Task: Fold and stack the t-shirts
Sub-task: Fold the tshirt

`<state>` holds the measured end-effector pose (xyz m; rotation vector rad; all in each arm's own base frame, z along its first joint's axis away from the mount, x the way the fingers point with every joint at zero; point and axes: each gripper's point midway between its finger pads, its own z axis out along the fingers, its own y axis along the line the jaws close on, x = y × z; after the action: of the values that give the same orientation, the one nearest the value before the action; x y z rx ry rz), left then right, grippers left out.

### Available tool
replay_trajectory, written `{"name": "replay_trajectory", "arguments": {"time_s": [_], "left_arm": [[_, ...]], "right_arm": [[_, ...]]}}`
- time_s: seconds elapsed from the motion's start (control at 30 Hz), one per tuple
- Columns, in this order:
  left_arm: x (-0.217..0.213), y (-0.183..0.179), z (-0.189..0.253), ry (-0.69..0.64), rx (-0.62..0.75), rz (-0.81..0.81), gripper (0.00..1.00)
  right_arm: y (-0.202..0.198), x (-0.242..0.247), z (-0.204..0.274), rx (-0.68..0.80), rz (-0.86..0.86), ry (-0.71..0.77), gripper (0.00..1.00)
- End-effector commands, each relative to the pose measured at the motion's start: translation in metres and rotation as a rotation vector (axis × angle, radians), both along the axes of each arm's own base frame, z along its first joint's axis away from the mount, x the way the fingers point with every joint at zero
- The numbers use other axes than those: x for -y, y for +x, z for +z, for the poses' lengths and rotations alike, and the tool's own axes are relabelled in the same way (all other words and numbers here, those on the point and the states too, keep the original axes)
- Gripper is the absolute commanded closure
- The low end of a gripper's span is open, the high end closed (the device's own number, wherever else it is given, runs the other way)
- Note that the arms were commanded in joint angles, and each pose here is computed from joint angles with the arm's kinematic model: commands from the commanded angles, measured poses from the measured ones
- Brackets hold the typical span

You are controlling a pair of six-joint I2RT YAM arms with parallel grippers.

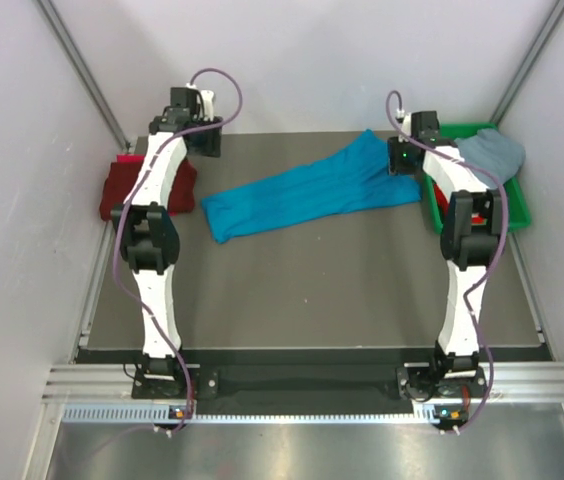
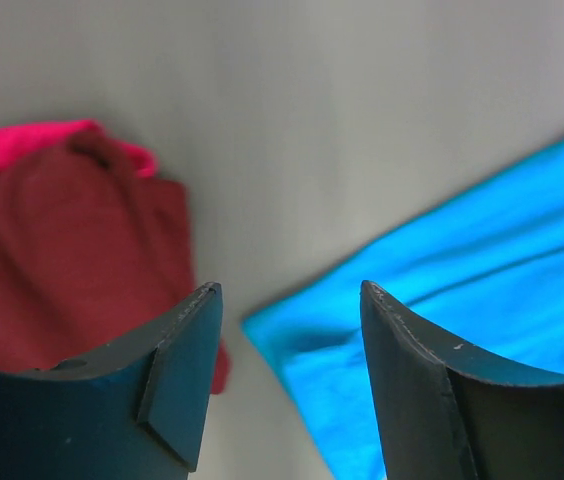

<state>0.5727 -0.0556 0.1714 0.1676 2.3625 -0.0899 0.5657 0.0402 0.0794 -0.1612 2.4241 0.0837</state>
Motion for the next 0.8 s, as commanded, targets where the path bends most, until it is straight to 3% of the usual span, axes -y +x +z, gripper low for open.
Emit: {"name": "replay_trajectory", "arguments": {"time_s": [0.0,0.1,0.23,0.77], "left_arm": [[-0.025,-0.003,-0.007,0.037,-0.021,0.034,0.38],[-0.033,-0.011,-0.033,0.033,-0.095,0.042,0.39],[-0.035,-0.017,-0.055,0.020,-0.153,0.016,0.42],[-0.027,-0.043,-0.114,-0.042,-0.332,-0.009,0.43]], "right_arm": [[-0.016,-0.001,0.065,0.078,-0.083,0.167,0.51],[-0.037,-0.009,0.045,-0.009,-0.136,0.273,0.48],[-0.055,-0.010,0.019,-0.086,-0.149,0.269,0.47],[-0.040,0.040,-0.016,-0.110,-0.260,0.195,0.47]]}}
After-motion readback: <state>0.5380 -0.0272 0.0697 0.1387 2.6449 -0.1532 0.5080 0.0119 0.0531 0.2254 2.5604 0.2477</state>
